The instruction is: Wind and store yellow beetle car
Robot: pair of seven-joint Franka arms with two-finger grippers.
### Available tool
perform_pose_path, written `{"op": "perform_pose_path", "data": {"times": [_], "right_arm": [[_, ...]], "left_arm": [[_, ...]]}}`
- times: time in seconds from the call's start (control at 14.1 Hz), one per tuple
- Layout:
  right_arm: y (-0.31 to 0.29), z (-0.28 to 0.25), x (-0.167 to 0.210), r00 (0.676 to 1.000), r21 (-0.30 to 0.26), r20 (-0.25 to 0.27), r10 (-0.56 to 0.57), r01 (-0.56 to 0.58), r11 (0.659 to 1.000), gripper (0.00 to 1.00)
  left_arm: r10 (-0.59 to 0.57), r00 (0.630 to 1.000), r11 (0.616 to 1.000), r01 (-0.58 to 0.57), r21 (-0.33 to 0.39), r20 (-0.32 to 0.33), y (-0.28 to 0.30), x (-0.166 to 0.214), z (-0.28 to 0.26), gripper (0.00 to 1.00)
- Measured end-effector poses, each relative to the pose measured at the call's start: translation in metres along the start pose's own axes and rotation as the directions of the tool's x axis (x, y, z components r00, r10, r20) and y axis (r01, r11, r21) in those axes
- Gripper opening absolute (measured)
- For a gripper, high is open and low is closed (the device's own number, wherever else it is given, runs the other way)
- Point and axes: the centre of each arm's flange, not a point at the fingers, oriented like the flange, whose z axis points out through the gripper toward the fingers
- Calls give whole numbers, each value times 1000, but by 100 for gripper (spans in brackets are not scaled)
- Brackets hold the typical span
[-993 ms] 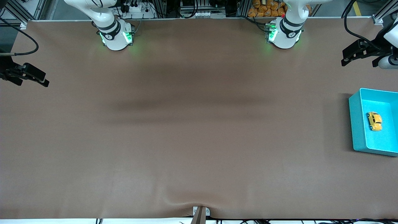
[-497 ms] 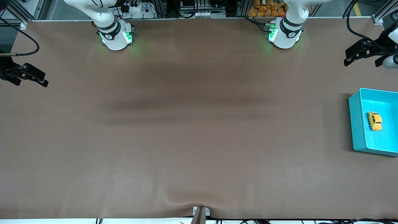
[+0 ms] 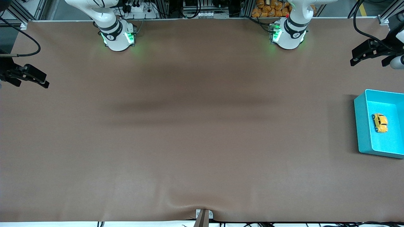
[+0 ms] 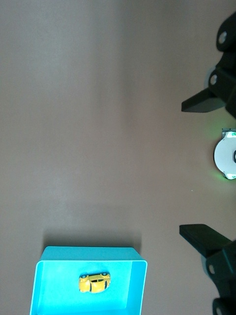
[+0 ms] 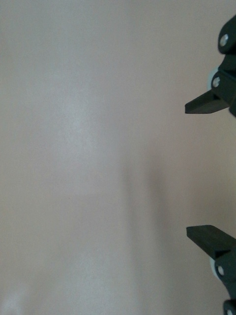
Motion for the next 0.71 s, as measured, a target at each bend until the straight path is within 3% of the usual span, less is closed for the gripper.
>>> {"op": "perform_pose_path", "data": {"times": [0.71], "right_arm": [[1,0,0,1000,-1,0,1,-1,1000,100]], "left_arm": [[36,999,999,-36,1,1,4,0,0,100]]}}
